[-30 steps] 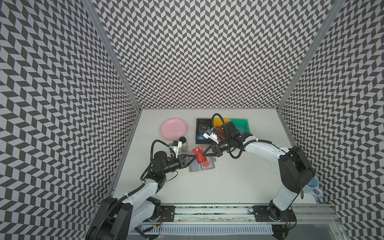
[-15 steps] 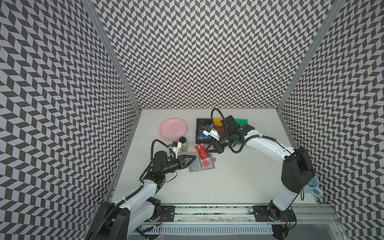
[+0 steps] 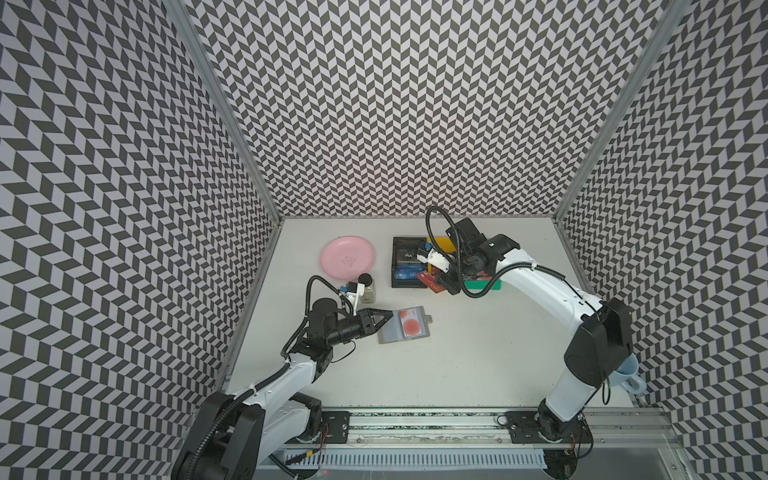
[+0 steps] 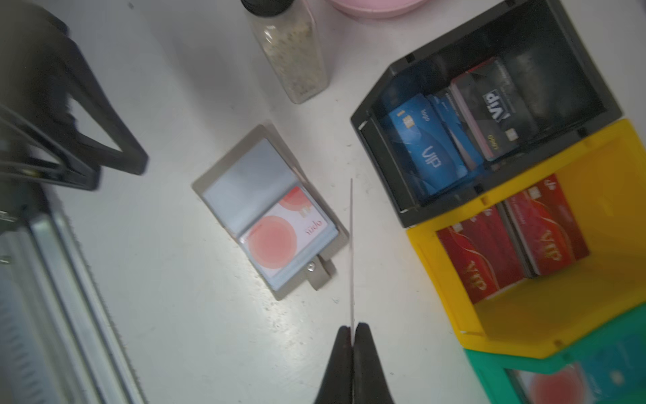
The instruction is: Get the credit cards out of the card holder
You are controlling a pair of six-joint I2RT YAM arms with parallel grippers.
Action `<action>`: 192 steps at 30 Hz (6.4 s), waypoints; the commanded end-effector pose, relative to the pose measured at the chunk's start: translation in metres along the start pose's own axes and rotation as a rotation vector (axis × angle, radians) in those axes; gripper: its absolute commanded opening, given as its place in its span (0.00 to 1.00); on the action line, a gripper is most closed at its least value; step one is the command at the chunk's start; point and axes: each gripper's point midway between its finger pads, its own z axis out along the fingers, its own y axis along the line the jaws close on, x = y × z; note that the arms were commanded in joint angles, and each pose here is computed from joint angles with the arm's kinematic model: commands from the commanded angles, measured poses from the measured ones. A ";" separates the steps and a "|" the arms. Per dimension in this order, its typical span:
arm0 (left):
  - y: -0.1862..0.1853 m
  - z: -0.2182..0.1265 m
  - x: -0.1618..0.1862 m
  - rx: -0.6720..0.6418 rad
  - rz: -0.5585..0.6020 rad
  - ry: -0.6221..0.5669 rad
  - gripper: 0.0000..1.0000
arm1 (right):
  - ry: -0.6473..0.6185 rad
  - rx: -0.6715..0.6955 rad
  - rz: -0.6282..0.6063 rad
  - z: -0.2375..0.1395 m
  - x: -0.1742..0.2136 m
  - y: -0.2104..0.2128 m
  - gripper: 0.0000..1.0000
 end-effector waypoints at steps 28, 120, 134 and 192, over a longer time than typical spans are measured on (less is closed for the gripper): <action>0.035 0.018 -0.004 -0.112 -0.029 0.026 0.29 | 0.269 0.248 -0.272 0.047 0.031 -0.106 0.00; 0.094 0.052 0.033 -0.180 -0.123 0.125 0.25 | -0.146 -0.257 0.568 0.117 0.027 0.078 0.10; 0.091 0.057 0.034 -0.179 -0.114 0.138 0.24 | -0.059 -0.235 0.587 0.145 0.052 0.077 0.09; 0.101 0.070 0.041 -0.173 -0.155 0.171 0.07 | -0.002 -0.267 0.628 0.160 0.079 0.077 0.08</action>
